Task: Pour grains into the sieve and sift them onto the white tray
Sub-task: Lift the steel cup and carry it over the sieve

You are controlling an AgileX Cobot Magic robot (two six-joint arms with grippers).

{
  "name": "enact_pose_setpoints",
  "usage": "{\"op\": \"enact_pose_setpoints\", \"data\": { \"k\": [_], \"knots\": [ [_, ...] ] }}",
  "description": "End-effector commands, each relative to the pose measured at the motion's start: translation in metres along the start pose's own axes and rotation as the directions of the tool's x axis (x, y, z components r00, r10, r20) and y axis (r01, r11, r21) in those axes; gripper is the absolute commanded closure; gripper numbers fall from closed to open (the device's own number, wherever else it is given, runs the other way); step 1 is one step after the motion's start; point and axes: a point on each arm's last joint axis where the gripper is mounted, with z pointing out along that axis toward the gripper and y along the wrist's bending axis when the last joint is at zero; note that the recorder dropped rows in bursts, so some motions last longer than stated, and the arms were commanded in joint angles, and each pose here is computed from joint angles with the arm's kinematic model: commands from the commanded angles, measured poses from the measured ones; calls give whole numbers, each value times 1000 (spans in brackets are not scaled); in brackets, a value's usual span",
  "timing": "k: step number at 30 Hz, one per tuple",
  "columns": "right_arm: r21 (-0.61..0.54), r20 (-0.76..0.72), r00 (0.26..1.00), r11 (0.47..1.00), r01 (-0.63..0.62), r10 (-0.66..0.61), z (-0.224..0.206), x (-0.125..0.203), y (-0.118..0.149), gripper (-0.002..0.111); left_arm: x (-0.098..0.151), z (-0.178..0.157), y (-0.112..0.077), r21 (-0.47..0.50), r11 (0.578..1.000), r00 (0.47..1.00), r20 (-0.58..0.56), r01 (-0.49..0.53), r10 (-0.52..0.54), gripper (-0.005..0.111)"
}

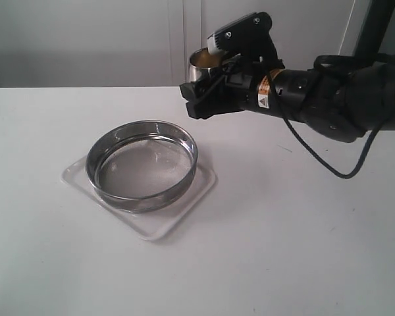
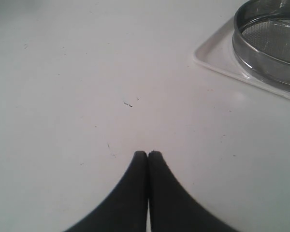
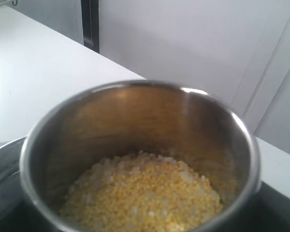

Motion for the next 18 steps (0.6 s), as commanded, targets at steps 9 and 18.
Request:
{"op": "enact_pose_setpoints", "data": {
  "k": [9,18],
  "knots": [
    [-13,0,996,996,90,-90,10,-23,14,108,1,0,0,5,1000,1000,1,8,-8,107],
    [-40,-55,995,996,80,-82,30,-3,21,108,1,0,0,5,1000,1000,1,8,-8,107]
  ]
}}
